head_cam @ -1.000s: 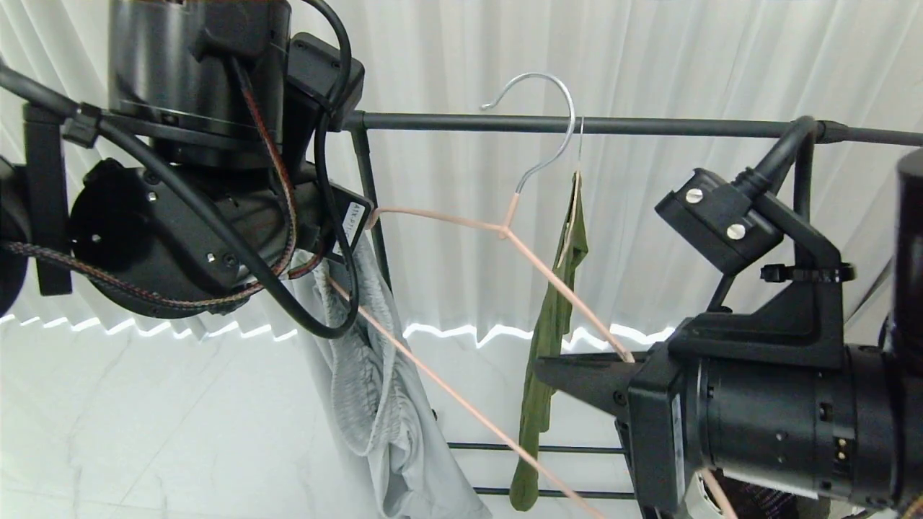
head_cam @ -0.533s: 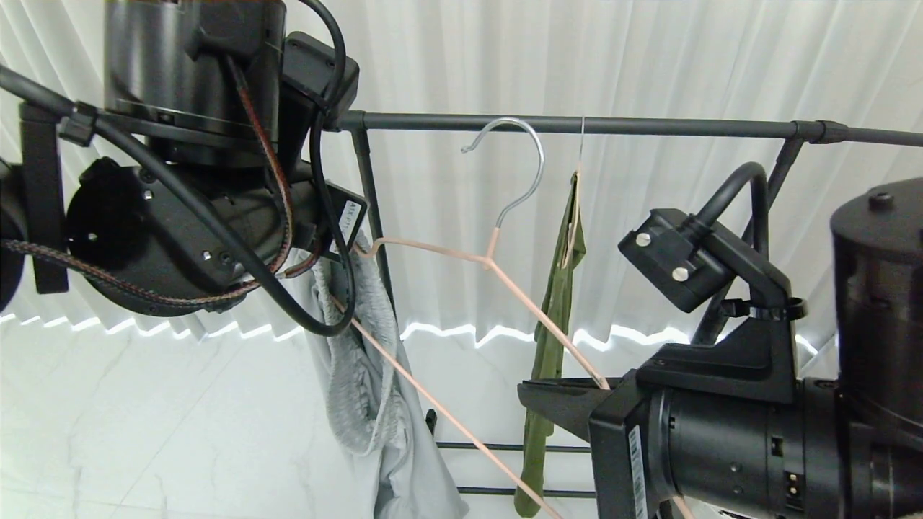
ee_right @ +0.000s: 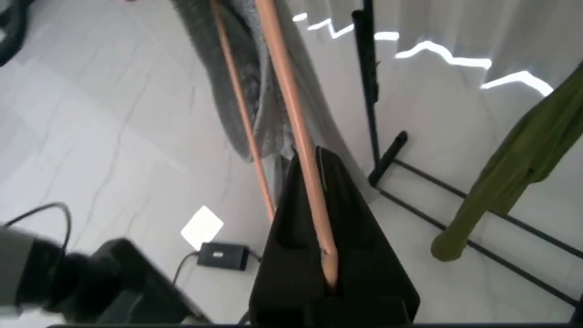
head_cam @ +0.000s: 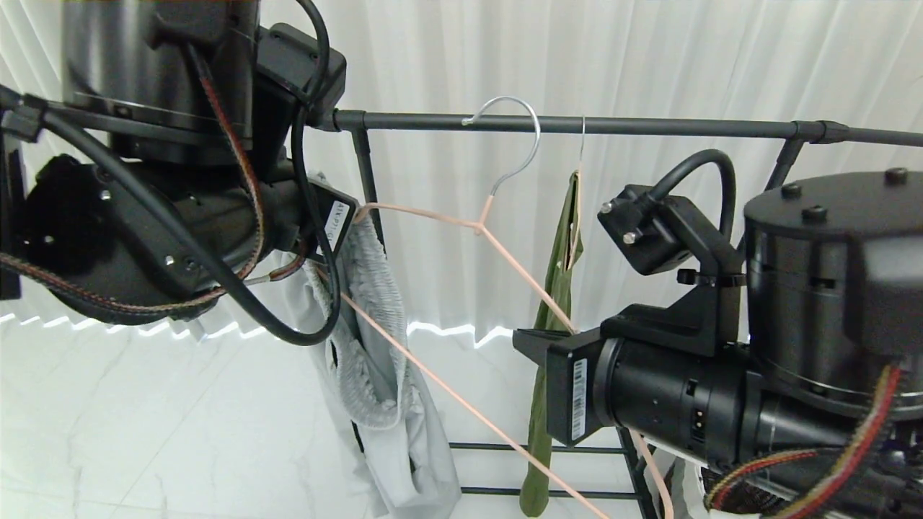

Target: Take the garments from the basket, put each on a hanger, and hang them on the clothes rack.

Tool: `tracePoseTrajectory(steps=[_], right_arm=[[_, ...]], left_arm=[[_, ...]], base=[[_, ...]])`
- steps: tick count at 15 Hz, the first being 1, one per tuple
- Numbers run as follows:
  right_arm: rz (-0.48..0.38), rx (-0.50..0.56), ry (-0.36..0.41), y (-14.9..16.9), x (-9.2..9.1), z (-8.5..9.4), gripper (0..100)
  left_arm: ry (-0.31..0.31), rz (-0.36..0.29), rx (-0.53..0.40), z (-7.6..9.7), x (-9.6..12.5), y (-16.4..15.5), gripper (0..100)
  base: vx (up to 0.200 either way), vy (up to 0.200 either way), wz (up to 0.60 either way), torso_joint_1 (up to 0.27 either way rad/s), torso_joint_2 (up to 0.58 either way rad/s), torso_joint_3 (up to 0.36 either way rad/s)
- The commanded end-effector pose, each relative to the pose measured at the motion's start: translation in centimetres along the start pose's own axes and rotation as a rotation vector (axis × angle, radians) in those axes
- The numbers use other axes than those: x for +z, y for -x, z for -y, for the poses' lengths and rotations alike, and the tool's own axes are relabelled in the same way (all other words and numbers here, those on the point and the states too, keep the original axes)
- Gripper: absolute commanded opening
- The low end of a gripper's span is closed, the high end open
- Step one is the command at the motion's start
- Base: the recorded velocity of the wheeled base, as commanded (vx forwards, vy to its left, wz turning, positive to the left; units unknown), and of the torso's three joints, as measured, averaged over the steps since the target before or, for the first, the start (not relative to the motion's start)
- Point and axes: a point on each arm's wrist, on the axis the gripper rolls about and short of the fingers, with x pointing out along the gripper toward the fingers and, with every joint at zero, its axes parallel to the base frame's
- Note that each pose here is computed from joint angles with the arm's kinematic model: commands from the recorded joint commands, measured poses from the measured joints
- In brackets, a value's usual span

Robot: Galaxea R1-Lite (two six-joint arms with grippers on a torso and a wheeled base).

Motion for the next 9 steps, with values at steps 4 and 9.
tracePoseTrajectory(steps=[4,9], right_arm=[[0.015,-0.009,0.028,-1.8,-0.7,-0.3,0],[0.009,0.0,0.121,-2.6,-1.2,-0.4,0]], left_arm=[[0.019,0.067,-0.086,0.6,0.4,2.8,0],[0.064,0.135,-0.211,2.6,1.1,5.6,0]], base=[[0.0,0.0,0.0,0.0,0.0,0.0],[0.0,0.0,0.0,0.0,0.0,0.0]])
